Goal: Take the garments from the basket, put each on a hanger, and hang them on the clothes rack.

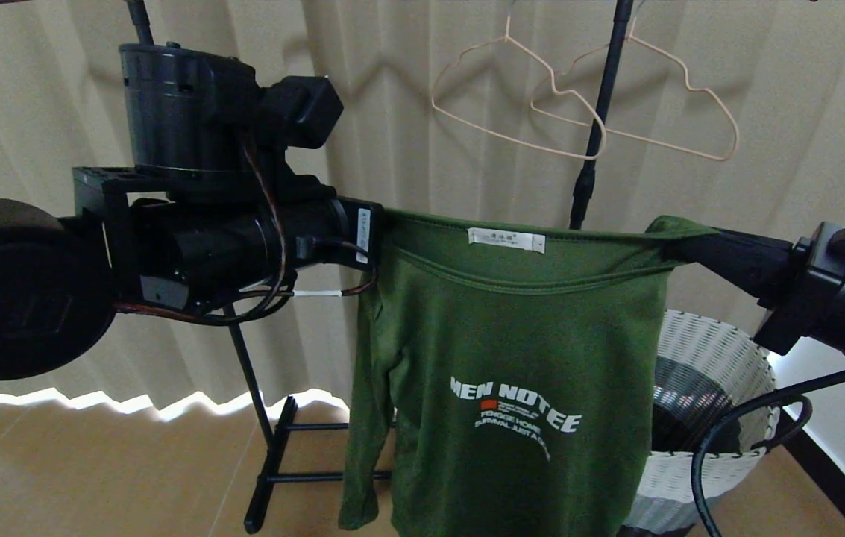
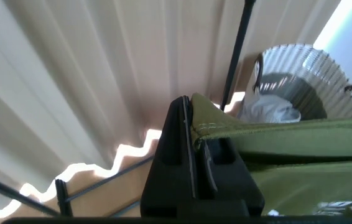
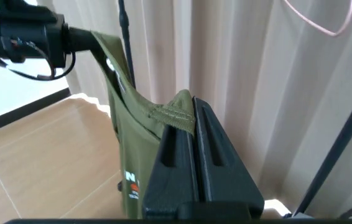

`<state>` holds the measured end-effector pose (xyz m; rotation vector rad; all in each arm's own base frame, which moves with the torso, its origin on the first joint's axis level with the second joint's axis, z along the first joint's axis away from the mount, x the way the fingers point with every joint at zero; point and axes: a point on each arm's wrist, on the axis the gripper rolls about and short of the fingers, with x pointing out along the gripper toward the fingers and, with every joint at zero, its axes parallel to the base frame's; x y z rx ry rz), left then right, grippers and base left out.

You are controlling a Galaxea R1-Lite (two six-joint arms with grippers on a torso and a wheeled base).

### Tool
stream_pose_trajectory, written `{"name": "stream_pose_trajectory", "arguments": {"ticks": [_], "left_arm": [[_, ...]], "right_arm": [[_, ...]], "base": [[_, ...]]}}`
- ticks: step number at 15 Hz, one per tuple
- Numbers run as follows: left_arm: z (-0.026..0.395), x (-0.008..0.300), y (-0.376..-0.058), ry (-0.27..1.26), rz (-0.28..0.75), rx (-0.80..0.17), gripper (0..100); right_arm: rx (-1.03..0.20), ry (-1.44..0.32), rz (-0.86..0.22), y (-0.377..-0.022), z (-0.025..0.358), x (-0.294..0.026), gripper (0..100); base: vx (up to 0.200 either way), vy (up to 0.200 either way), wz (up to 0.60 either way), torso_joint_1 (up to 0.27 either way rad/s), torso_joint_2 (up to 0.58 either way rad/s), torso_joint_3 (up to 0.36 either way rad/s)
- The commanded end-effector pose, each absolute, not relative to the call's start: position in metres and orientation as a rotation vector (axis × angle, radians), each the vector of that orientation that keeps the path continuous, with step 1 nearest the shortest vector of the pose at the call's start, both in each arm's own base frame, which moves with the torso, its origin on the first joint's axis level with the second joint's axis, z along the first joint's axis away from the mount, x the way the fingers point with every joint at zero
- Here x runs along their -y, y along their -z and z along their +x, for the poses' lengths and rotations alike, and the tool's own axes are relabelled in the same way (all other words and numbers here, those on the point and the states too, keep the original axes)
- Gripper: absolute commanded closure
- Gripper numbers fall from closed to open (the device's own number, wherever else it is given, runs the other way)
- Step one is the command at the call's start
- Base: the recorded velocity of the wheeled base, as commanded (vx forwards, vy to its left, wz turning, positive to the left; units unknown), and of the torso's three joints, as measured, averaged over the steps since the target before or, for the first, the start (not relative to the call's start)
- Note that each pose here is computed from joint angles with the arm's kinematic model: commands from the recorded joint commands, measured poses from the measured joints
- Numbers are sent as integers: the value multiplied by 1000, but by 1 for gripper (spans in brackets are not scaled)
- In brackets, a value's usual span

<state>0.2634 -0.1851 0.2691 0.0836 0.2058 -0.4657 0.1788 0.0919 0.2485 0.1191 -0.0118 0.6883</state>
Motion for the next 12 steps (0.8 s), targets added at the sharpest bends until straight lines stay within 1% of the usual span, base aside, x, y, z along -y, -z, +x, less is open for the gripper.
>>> {"name": "stream_pose_trajectory", "arguments": {"ticks": [1, 2, 3, 4, 7, 9, 12], "left_arm": [[251, 178, -271, 470, 90, -219, 100], [241, 171, -275, 475, 93, -225, 100], [241, 171, -275, 475, 93, -225, 100], [218, 159, -286, 551, 86, -228, 100], [184, 139, -295, 717, 75, -251, 100], [168, 137, -298, 788, 72, -238, 100], [151, 136, -298, 843, 78, -218, 100]], "right_arm": [[-3, -659, 117, -246, 191, -93, 100], [-10, -634, 120, -246, 201, -93, 100], [-10, -634, 120, -246, 201, -93, 100], [-21, -608, 122, -247, 222, -96, 100], [-11, -604, 144, -253, 243, -104, 100], [7, -601, 152, -259, 255, -109, 100], [50, -606, 209, -260, 262, -112, 100]], "base": [[0, 0, 0, 0, 0, 0], [0, 0, 0, 0, 0, 0], [0, 0, 0, 0, 0, 0], [0, 0, 0, 0, 0, 0], [0, 0, 0, 0, 0, 0], [0, 0, 0, 0, 0, 0], [0, 0, 0, 0, 0, 0]]}}
